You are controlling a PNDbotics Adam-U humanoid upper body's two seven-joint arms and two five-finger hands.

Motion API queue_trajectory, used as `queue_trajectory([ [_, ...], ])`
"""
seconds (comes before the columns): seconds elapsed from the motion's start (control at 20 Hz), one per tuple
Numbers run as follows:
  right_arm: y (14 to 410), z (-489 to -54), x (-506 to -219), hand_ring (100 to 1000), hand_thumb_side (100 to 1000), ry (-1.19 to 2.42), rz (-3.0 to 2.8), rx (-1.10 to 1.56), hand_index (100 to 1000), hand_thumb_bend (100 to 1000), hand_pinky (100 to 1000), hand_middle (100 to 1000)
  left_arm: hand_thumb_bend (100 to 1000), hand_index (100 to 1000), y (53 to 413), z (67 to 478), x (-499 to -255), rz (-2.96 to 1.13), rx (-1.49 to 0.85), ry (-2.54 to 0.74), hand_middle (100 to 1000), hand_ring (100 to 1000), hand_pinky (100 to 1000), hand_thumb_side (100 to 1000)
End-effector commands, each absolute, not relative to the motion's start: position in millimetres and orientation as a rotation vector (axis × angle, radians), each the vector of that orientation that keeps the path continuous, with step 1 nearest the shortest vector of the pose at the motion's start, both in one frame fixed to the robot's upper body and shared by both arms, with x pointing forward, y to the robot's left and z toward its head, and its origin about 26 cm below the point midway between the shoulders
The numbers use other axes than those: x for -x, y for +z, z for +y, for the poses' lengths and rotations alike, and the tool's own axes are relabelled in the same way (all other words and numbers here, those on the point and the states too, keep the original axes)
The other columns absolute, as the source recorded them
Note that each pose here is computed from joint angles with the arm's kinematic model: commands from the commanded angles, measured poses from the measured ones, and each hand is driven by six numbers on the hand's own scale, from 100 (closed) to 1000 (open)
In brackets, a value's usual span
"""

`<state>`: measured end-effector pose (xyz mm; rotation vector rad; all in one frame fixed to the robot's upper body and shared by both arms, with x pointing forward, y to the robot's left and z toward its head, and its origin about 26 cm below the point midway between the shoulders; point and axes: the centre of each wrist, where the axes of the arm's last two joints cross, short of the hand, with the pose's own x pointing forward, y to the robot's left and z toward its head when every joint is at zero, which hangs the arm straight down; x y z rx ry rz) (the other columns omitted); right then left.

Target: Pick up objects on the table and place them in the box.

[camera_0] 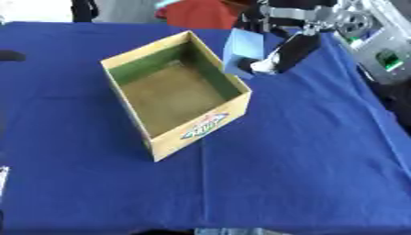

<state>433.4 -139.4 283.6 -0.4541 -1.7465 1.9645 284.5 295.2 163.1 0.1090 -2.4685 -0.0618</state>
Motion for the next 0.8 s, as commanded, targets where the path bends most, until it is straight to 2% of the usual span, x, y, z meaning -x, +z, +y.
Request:
queue_trajectory([
  [0.05, 288.1, -123.1, -446.6, 473, 472, 1.952, -1.752, 0.491, 693, 100, 210, 462, 176, 733, 171.7, 292.0, -284.7, -2.5, -0.082, -0.076, 689, 824, 591, 940],
  [0.3, 277.7, -96.5, -462.7, 484, 475, 1.922, -1.738, 0.528, 699, 100, 238, 499, 178, 733, 173.1, 289.1, -286.0, -2.504, -0.059, -0.072, 689, 825, 591, 941],
  [0.55, 255.4, -80.4, -475.0, 506, 526, 1.88, -1.705, 0.531, 715, 100, 289, 530, 171, 733, 174.1, 287.3, -286.8, -2.507, -0.045, -0.068, 689, 825, 591, 945],
  [0.65, 246.5, -72.6, -476.2, 516, 515, 1.883, -1.701, 0.526, 717, 100, 306, 538, 179, 733, 174.3, 286.6, -287.1, -2.508, -0.041, -0.064, 689, 825, 590, 944],
  [0.8, 229.4, -64.2, -478.0, 550, 529, 1.902, -1.66, 0.532, 733, 100, 369, 564, 179, 732, 174.8, 285.4, -287.6, -2.51, -0.033, -0.059, 689, 825, 591, 944],
])
